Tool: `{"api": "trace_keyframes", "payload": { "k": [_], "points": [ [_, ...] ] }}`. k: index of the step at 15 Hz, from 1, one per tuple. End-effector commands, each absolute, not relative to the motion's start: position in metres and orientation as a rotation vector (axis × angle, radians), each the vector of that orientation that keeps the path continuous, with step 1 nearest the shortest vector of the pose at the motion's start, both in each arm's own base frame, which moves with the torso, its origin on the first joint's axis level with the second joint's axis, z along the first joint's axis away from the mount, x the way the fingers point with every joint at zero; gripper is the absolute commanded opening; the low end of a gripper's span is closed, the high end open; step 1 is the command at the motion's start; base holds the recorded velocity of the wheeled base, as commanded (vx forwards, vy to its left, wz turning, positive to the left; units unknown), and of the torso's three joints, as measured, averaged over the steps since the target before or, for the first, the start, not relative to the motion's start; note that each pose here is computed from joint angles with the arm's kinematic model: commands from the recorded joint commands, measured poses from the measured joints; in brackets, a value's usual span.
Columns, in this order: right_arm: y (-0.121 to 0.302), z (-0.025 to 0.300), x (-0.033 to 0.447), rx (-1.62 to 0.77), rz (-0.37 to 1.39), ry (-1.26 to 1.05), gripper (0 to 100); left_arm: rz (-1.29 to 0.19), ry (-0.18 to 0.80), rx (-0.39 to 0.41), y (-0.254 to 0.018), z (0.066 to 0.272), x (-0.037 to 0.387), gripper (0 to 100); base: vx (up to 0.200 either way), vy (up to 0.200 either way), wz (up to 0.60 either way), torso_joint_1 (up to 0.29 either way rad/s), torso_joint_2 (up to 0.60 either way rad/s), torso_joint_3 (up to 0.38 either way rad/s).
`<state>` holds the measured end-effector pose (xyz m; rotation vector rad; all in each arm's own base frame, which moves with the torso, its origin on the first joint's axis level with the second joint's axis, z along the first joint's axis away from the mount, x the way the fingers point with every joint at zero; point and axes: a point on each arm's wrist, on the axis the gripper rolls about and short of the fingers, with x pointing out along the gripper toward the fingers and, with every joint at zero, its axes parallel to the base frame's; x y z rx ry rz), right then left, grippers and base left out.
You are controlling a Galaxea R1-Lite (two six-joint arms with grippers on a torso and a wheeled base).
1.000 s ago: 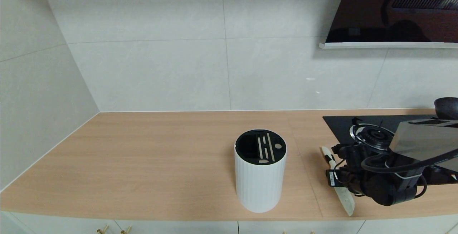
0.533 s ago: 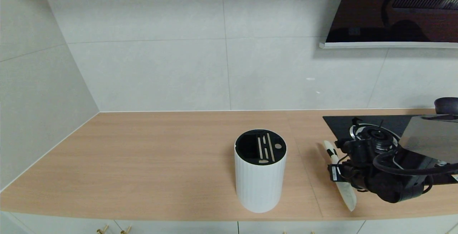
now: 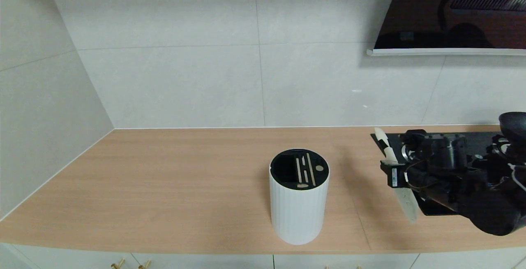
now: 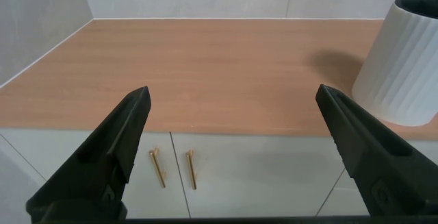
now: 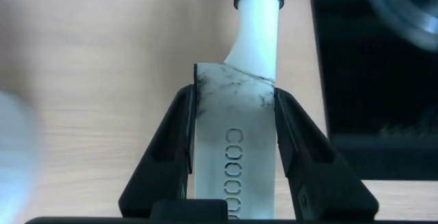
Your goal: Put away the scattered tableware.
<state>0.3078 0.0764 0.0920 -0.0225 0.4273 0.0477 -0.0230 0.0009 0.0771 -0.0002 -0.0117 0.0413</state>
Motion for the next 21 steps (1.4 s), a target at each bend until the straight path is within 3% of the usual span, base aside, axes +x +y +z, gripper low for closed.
{"api": "trace_keyframes", "payload": {
  "k": [1, 2, 4, 6, 10, 11, 12, 14, 16, 17, 19, 21],
  "points": [
    [0.085, 0.137, 0.275, -0.022, 0.112, 0.294, 0, 0.043, -0.043, -0.005, 0.001, 0.084, -0.025, 100, 0.0, 0.0, 0.0, 0.0, 0.0, 0.0],
    [0.087, 0.153, 0.265, -0.014, 0.136, 0.242, 0, 0.036, -0.114, -0.023, 0.001, 0.099, -0.029, 100, 0.0, 0.0, 0.0, 0.0, 0.0, 0.0],
    [0.091, 0.173, 0.256, 0.002, 0.169, 0.174, 0, -0.054, -0.104, -0.002, -0.001, 0.108, -0.032, 100, 0.0, 0.0, 0.0, 0.0, 0.0, 0.0],
    [0.094, 0.19, 0.263, -0.009, 0.174, 0.11, 0, -0.192, -0.027, 0.018, -0.004, 0.13, -0.027, 100, 0.0, 0.0, 0.0, 0.0, 0.0, 0.0],
    [0.134, 0.225, 0.268, -0.012, 0.293, 0.09, 0, -0.381, 0.159, -0.016, -0.008, 0.209, 0.033, 100, 0.0, 0.0, 0.0, 0.0, 0.0, 0.0],
    [0.14, 0.227, 0.267, -0.011, 0.313, 0.086, 0, -0.404, 0.188, -0.024, -0.009, 0.214, 0.043, 100, 0.0, 0.0, 0.0, 0.0, 0.0, 0.0],
    [0.152, 0.228, 0.261, -0.012, 0.358, 0.084, 0, -0.448, 0.296, -0.042, -0.01, 0.218, 0.079, 100, 0.0, 0.0, 0.0, 0.0, 0.0, 0.0],
    [0.167, 0.226, 0.252, -0.017, 0.407, 0.091, 0, -0.477, 0.365, -0.059, -0.014, 0.222, 0.133, 100, 0.0, 0.0, 0.0, 0.0, 0.0, 0.0],
    [0.178, 0.227, 0.241, -0.013, 0.456, 0.089, 0, -0.473, 0.348, -0.12, -0.017, 0.22, 0.168, 100, 0.0, 0.0, 0.0, 0.0, 0.0, 0.0],
    [0.188, 0.223, 0.231, -0.021, 0.501, 0.103, 0, -0.53, 0.364, -0.257, -0.033, 0.216, 0.185, 100, 0.0, 0.0, 0.0, 0.0, 0.0, 0.0],
    [0.203, 0.217, 0.219, -0.024, 0.565, 0.123, 0, -0.587, 0.392, -0.456, -0.053, 0.214, 0.196, 100, 0.0, 0.0, 0.0, 0.0, 0.0, 0.0],
    [0.219, 0.208, 0.206, -0.004, 0.631, 0.166, 0, -0.667, 0.464, -0.613, -0.08, 0.204, 0.205, 100, 0.0, 0.0, 0.0, 0.0, 0.0, 0.0]
  ]
}}
